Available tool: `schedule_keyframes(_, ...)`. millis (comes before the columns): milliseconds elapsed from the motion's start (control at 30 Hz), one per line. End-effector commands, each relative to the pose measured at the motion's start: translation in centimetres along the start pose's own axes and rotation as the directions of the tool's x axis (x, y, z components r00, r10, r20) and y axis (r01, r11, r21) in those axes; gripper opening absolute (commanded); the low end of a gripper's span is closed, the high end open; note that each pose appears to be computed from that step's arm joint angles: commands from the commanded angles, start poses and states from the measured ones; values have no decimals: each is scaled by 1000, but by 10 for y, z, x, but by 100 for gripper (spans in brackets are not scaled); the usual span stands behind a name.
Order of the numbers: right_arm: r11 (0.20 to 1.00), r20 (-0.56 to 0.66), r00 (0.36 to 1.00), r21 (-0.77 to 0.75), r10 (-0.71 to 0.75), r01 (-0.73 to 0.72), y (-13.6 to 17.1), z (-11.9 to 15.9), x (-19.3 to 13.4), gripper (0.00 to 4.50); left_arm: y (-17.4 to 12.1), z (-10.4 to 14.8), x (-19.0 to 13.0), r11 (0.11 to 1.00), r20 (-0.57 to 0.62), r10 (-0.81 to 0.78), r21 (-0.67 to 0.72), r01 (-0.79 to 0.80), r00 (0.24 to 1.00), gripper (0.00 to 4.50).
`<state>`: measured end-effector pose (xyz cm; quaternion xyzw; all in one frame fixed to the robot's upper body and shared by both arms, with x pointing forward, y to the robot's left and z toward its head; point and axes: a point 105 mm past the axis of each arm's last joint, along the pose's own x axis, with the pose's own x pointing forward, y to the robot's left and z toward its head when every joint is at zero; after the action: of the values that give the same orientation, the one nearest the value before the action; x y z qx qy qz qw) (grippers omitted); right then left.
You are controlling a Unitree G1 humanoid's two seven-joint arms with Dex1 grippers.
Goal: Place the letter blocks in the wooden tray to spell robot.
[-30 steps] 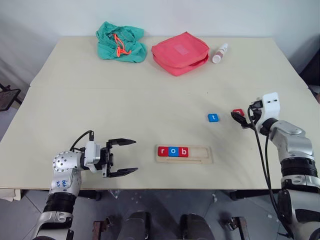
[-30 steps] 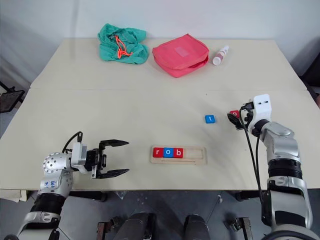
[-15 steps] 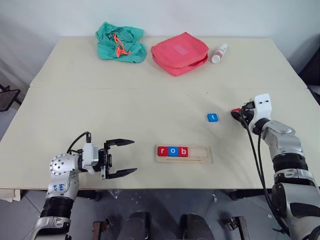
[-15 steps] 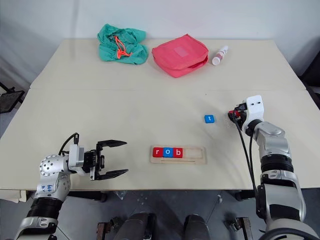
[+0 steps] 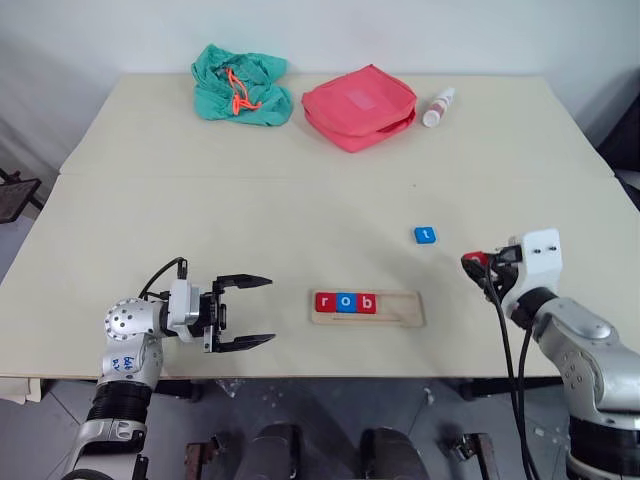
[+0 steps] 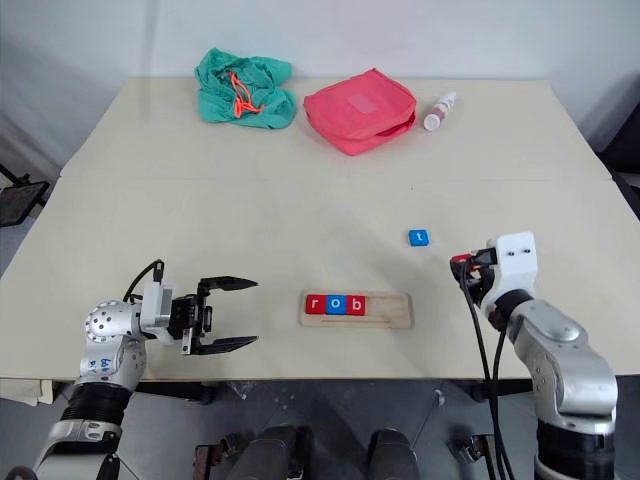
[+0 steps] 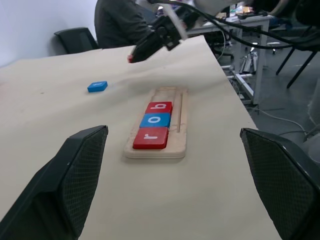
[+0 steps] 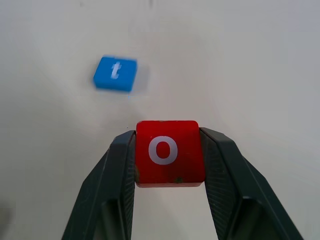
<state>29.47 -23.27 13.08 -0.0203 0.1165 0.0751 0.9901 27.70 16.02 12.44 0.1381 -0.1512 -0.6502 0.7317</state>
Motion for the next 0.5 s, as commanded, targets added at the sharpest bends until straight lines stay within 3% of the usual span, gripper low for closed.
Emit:
schedule_keyframes(33,1000,14,1000,22,-18,17,9,-2,-16,147,3,4,0,1000,6,-22,13,22,1000,450)
schedule_keyframes(300,998,-21,1000,56,6,-5,16,-19,-19,147,6,7,1,999,6,-33,15,33,999,450)
schedule_keyframes(500,999,18,1000,52,9,-10,16,-16,-16,343,4,10,1,999,8,-30,18,29,1000,450)
